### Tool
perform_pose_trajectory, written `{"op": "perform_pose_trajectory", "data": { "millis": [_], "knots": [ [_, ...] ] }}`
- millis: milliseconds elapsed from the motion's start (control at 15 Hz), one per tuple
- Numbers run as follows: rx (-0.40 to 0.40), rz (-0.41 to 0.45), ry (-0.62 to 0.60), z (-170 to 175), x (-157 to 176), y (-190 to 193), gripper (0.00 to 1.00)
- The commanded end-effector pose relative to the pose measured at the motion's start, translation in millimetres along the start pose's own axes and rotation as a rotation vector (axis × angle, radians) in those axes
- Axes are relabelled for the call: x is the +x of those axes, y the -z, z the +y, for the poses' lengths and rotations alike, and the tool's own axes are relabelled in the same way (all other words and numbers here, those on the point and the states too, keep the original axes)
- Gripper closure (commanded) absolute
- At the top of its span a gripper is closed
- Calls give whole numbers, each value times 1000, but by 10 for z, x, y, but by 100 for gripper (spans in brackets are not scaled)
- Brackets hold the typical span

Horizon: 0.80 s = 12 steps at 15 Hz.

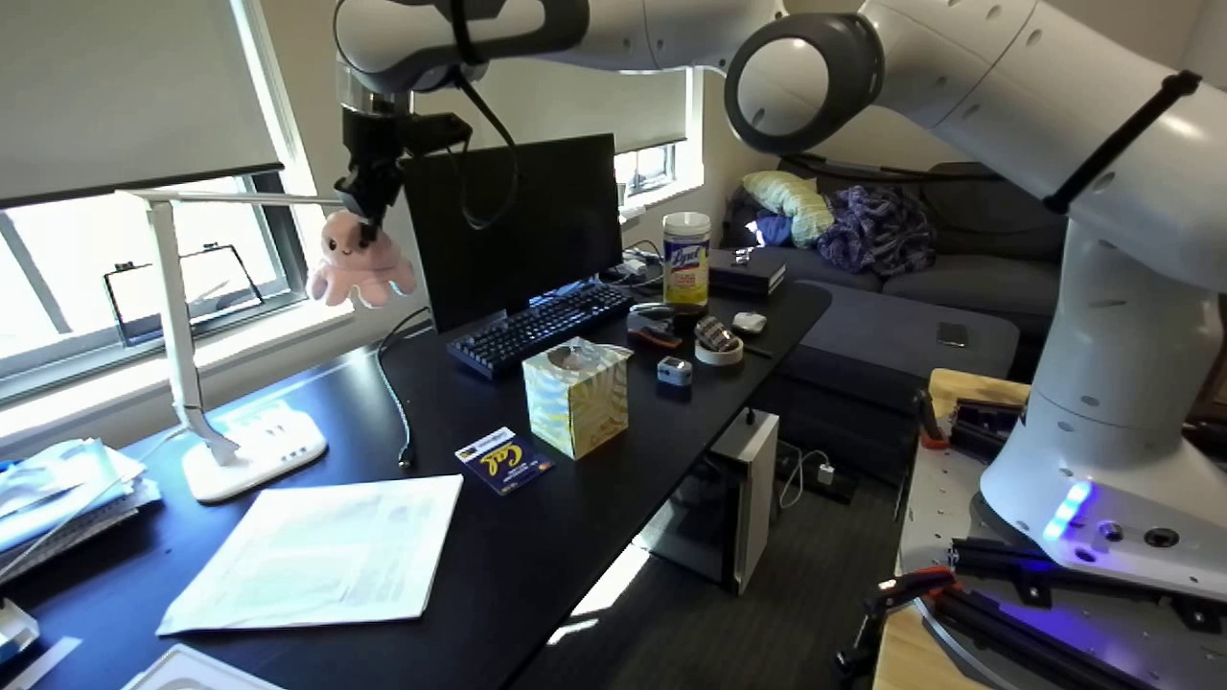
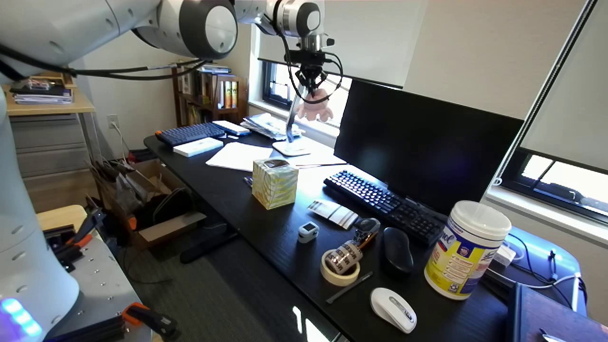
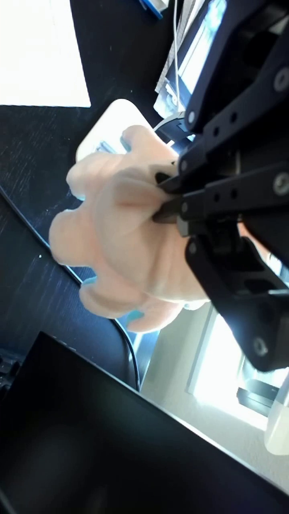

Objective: Put the pink octopus plush toy on top of the tissue box

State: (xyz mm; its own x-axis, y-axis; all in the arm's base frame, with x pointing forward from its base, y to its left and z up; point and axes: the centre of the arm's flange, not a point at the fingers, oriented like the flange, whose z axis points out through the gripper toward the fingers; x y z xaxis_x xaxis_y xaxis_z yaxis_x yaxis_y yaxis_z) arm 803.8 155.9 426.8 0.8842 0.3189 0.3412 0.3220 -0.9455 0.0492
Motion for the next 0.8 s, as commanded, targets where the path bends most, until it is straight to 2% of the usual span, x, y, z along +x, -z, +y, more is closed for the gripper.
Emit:
{"op": "perform_pose_trajectory", "data": {
  "millis": [0, 133, 467, 533, 600, 733],
  "knots": [
    [-29, -27, 153, -405, -505, -53, 97],
    [6, -42, 231, -674, -671, -114, 97],
    [126, -36, 479, -1192, -783, -208, 97],
    [115, -14, 535, -1276, -791, -169, 97],
    [97, -33, 442, -1222, -122, -435, 94],
    [109, -25, 492, -1329, -153, -399, 94]
  ]
}}
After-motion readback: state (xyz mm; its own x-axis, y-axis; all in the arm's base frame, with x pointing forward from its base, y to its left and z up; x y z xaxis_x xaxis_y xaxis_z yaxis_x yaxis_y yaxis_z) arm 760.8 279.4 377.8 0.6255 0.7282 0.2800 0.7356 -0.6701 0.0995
